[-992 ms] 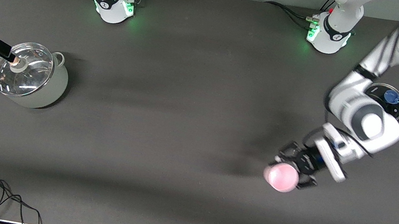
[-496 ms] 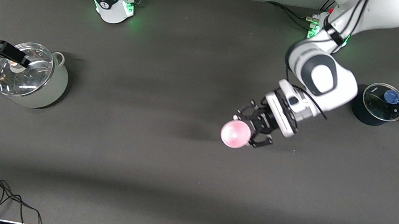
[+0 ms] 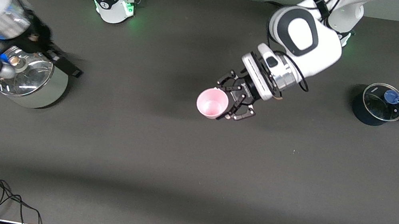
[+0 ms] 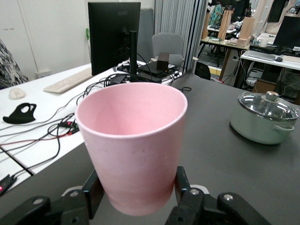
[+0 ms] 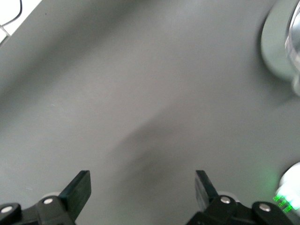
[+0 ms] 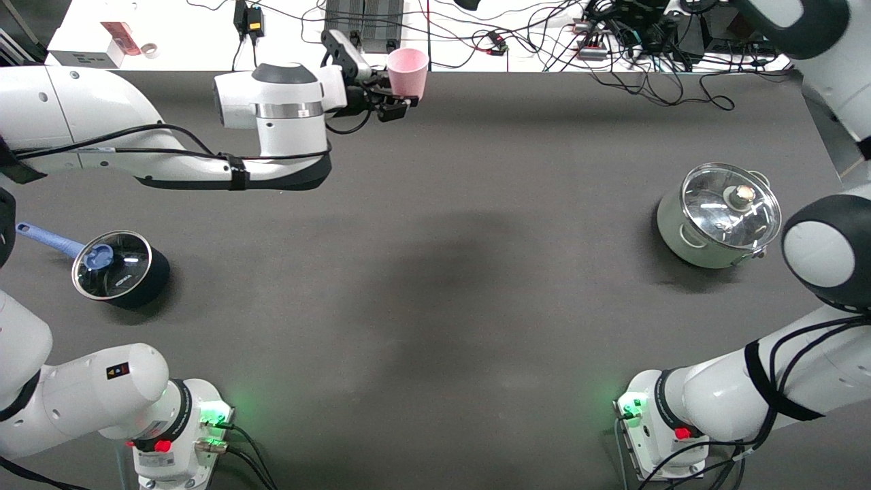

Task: Transfer pink cup from left to right arm
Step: 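Carry the cup to mid-table while the right gripper reaches toward it, then grasp the cup rim with the right gripper beside the left gripper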

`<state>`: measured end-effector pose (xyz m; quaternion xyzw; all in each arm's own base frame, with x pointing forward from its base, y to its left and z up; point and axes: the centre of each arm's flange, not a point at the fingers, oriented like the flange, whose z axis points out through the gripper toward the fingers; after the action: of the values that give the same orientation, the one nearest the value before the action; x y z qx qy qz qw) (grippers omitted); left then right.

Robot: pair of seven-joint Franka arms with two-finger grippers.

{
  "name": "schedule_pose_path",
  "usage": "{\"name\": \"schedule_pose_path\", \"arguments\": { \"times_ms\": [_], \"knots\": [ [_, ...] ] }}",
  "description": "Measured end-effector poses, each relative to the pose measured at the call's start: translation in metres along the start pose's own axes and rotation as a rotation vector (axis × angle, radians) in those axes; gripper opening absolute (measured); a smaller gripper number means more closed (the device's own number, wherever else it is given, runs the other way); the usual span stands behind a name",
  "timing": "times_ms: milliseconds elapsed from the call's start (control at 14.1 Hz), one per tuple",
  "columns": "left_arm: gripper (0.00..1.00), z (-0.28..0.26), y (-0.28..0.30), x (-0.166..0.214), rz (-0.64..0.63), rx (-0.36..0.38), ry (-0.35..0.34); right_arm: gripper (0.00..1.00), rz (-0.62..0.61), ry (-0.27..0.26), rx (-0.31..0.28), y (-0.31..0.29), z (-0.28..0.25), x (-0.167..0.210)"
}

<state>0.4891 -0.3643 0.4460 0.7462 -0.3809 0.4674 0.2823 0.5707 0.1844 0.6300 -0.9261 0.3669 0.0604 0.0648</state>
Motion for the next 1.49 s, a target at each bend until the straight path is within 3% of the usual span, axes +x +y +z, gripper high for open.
{"name": "schedule_pose_path", "arguments": {
  "times_ms": [213, 567, 921, 1488],
  "knots": [
    [0.65, 0.003, 0.019, 0.012, 0.012, 0.013, -0.005, 0.99, 0.244, -0.059, 0.047, -0.033, 0.0, -0.029],
    [0.65, 0.006, 0.033, 0.015, 0.002, 0.003, -0.01, 0.99, 0.439, -0.07, 0.161, -0.089, -0.004, -0.114],
    [0.65, 0.005, 0.031, 0.019, -0.004, 0.008, 0.0, 0.99, 0.464, -0.088, 0.204, -0.131, 0.027, -0.172],
    [0.65, 0.005, 0.029, 0.019, -0.007, 0.012, -0.001, 0.99, 0.422, -0.086, 0.164, -0.162, 0.078, -0.199]
  ]
}}
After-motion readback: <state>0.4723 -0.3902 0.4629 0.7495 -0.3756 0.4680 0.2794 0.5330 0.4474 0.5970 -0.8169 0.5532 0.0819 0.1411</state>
